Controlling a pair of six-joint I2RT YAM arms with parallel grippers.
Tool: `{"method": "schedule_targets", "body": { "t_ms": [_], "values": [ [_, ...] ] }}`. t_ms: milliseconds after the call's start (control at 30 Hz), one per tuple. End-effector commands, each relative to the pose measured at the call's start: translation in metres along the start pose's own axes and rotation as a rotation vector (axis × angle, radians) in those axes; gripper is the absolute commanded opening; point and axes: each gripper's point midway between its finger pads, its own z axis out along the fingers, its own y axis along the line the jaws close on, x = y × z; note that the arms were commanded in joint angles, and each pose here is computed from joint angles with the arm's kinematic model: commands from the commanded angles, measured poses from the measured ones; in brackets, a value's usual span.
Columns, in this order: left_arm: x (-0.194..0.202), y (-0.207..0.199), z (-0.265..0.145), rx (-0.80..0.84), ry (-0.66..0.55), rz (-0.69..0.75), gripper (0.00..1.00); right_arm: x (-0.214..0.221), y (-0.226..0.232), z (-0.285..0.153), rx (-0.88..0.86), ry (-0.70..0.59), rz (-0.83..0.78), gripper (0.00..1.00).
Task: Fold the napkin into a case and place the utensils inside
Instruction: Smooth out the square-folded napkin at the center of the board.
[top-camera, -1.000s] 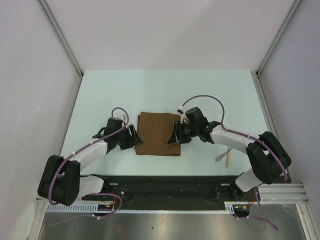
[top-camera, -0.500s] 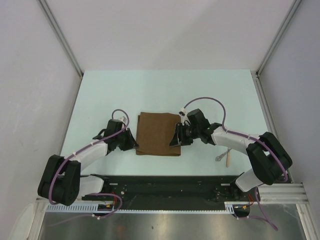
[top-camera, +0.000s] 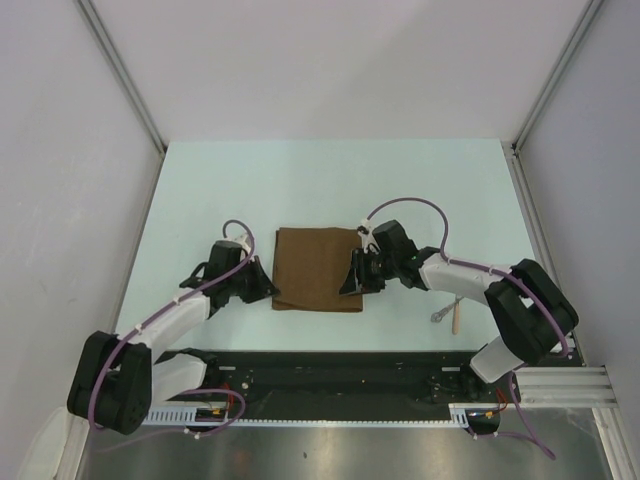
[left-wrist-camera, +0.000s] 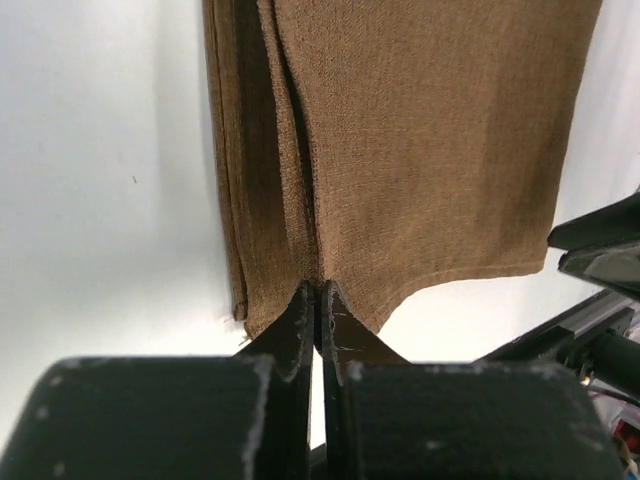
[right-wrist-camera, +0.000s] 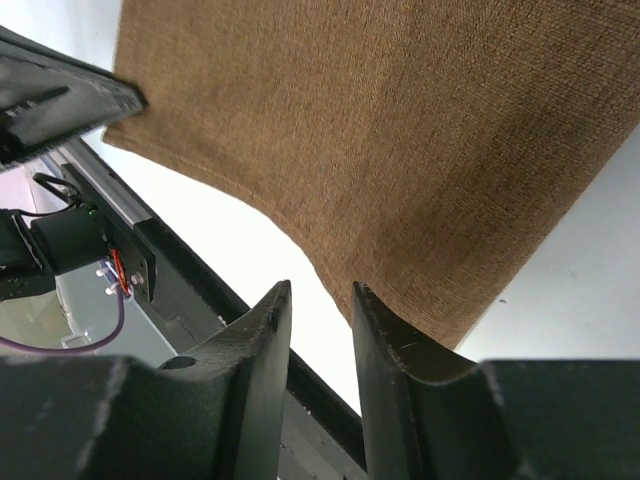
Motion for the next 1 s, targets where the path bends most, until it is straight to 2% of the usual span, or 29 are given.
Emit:
{"method": "schedule_targets", "body": {
  "t_ms": [0, 333, 500, 567, 600, 633, 667, 767, 833, 967],
  "values": [
    [0.019, 0.002, 0.004, 0.022, 0.042, -0.028, 0.0, -0.002, 0.002, 0.002, -0.014, -0.006, -0.001, 0.34],
    [0.022, 0.017, 0.016, -0.035, 0.056, -0.029, 0.0, 0.018, -0.024, 0.003, 0.024, 0.019, 0.041, 0.28],
    [0.005, 0.014, 0.014, -0.052, 0.003, -0.002, 0.01, 0.016, -0.033, 0.006, 0.038, 0.01, 0.035, 0.27],
    [0.001, 0.016, 0.012, -0.078, 0.001, 0.011, 0.09, 0.015, -0.036, 0.009, 0.044, 0.015, 0.025, 0.26],
    [-0.002, 0.014, 0.011, -0.076, -0.002, 0.019, 0.16, 0.013, -0.037, 0.009, 0.045, 0.014, 0.026, 0.26],
    [0.001, 0.015, 0.01, -0.086, 0.014, 0.024, 0.34, 0.013, -0.038, 0.01, 0.043, 0.018, 0.026, 0.26],
    [-0.001, 0.018, 0.008, -0.104, 0.011, 0.029, 0.39, 0.011, -0.035, 0.009, 0.033, 0.016, 0.019, 0.25],
    [-0.012, 0.012, -0.006, -0.113, -0.036, 0.055, 0.47, -0.003, -0.022, -0.001, 0.0, -0.022, -0.007, 0.25],
    [-0.035, -0.003, -0.018, -0.089, -0.118, 0.084, 0.5, -0.025, -0.019, -0.011, 0.0, -0.077, -0.011, 0.26],
    [-0.067, -0.05, -0.017, 0.075, -0.17, 0.102, 0.52, -0.072, -0.019, -0.021, -0.029, -0.147, 0.023, 0.33]
  ]
}}
